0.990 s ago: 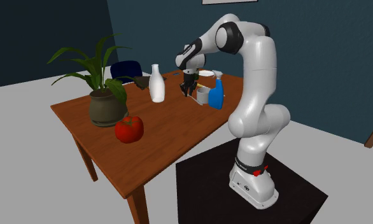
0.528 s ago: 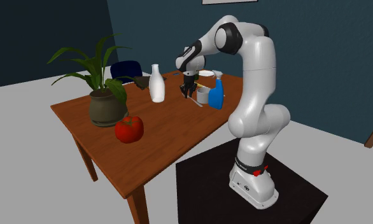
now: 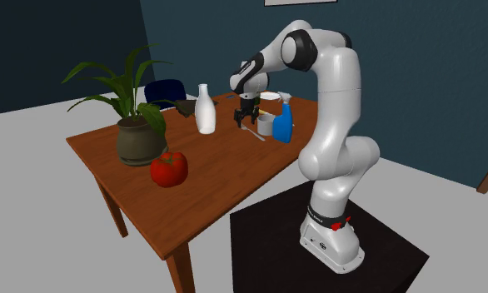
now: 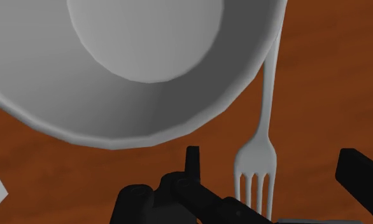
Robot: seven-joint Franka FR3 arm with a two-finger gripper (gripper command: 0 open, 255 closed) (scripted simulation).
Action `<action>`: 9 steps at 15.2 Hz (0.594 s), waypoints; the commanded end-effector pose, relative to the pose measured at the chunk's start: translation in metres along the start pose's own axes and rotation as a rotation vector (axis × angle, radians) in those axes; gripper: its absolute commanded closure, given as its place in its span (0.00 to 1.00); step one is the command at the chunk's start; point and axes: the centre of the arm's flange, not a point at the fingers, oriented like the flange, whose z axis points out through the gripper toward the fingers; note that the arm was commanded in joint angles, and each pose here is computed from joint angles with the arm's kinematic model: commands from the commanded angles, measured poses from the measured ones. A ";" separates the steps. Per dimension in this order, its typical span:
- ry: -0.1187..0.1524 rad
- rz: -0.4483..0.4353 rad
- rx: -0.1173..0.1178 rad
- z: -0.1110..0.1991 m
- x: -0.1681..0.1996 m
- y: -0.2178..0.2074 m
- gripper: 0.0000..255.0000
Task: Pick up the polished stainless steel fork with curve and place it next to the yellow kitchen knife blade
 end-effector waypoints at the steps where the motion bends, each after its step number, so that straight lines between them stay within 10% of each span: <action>1: 0.000 0.000 0.000 -0.013 0.000 0.000 0.00; 9: 0.000 0.000 0.000 -0.050 0.000 0.000 0.00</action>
